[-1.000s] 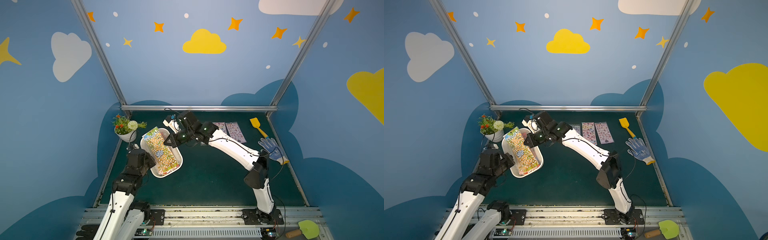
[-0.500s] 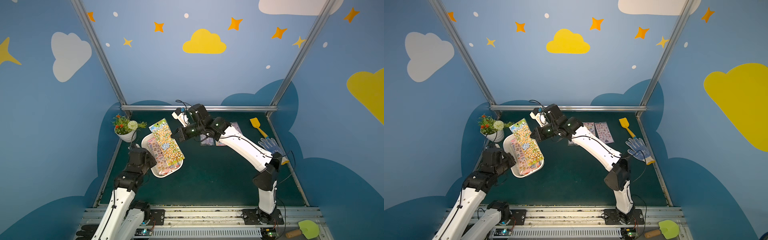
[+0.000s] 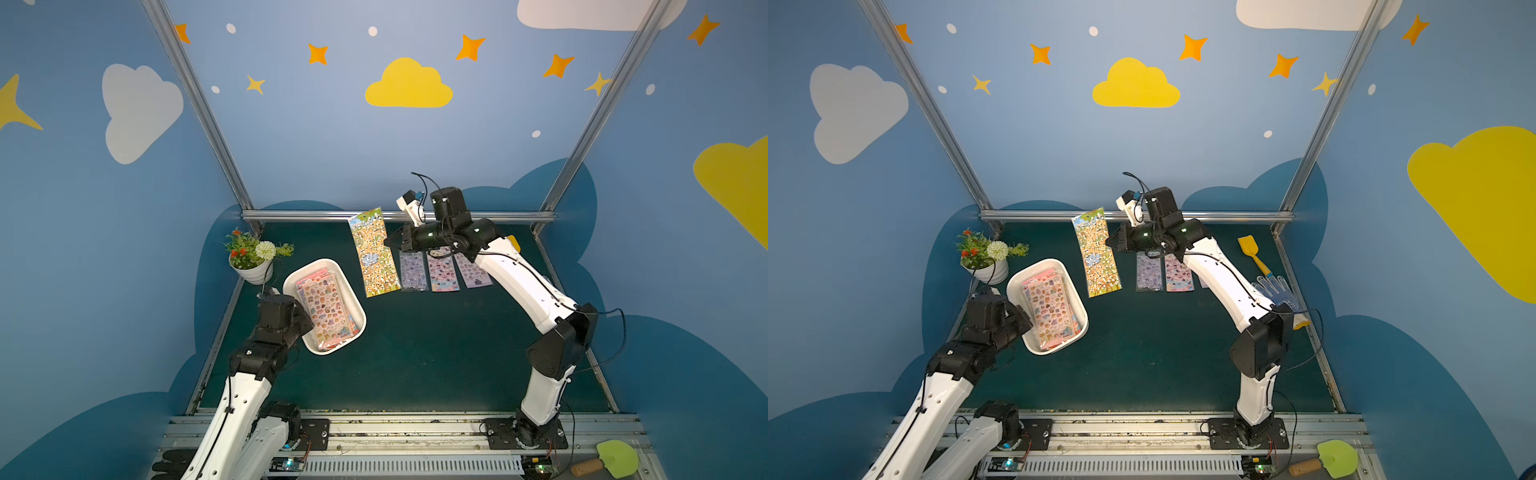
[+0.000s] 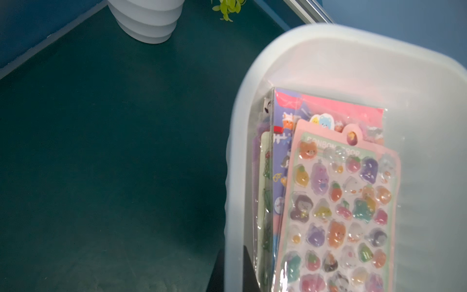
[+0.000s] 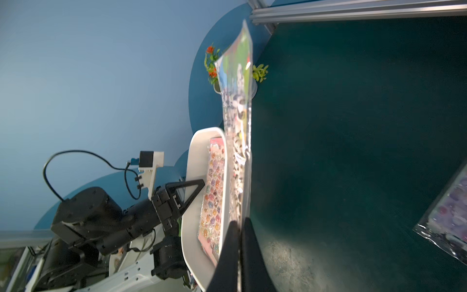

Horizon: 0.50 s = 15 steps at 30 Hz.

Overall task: Take the stickers out of the storage box
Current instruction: Place the sticker at the center of the board.

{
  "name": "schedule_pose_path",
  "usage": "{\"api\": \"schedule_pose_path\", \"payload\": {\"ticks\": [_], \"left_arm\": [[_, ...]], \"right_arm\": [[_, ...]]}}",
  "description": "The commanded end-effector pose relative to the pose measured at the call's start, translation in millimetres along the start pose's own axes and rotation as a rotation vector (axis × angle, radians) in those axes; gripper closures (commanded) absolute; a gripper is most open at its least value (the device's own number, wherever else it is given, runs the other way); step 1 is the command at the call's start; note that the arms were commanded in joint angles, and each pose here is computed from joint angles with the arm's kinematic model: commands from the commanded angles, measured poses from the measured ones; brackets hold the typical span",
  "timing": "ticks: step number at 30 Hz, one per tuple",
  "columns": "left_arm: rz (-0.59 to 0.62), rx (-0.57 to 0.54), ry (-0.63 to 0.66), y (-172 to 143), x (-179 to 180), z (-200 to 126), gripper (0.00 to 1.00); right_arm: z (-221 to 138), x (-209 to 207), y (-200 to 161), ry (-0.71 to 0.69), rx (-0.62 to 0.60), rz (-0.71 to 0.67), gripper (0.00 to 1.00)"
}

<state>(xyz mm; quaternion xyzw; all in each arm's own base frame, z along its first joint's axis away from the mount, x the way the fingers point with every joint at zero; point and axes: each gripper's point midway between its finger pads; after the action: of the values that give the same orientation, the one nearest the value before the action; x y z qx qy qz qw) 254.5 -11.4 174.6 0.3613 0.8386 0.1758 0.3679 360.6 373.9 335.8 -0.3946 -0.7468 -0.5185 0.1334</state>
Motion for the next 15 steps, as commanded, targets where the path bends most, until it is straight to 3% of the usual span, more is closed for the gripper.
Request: {"api": "schedule_pose_path", "payload": {"ticks": [1, 7, 15], "left_arm": [[-0.016, -0.063, -0.065, 18, -16, -11, 0.96], [-0.015, -0.076, -0.085, 20, -18, -17, 0.96], [-0.027, -0.122, -0.137, 26, -23, -30, 0.96]], "right_arm": [[-20, -7, 15, 0.035, -0.057, 0.023, 1.00], [-18, -62, 16, 0.016, -0.078, 0.129, 1.00], [21, -111, 1, 0.004, -0.036, 0.221, 1.00]]}}
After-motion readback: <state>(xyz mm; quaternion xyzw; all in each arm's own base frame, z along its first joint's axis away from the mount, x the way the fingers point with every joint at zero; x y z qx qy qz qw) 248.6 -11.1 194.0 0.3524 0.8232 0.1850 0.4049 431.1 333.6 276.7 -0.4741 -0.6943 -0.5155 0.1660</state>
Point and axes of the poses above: each gripper's point midway between its finger pads, its own z axis out along the fingers, its own x axis along the line the jaws close on, y = z × x, and after that the axes turned 6 degrees about -z, right-handed
